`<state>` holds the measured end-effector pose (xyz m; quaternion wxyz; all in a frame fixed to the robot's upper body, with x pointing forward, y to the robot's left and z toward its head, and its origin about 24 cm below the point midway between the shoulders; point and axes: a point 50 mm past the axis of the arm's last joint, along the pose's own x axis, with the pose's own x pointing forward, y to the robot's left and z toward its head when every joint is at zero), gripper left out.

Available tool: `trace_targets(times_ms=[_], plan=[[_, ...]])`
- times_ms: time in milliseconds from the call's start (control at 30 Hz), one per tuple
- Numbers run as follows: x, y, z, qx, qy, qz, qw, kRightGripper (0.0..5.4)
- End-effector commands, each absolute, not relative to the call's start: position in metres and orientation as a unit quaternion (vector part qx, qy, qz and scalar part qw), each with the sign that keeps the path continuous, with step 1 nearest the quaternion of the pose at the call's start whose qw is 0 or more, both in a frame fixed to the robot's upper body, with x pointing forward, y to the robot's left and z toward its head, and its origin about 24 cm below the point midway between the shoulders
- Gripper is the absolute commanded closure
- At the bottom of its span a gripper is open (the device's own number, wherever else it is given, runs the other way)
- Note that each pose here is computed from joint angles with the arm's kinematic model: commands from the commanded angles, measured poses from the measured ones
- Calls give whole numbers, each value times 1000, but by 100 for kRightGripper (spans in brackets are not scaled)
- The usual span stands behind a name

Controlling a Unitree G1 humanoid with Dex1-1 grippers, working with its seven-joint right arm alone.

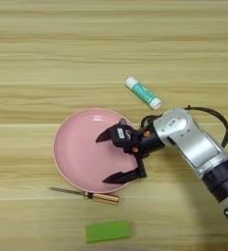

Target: Move the objects on the table

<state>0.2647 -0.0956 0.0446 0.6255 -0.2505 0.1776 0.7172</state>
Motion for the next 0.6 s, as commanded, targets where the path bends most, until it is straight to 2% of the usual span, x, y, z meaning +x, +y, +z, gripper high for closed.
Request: trace_targets(times_ms=[33, 600], plan=[[277, -93, 69, -276, 129, 700, 647, 4], [293, -92, 104, -202, 44, 674, 709, 4]])
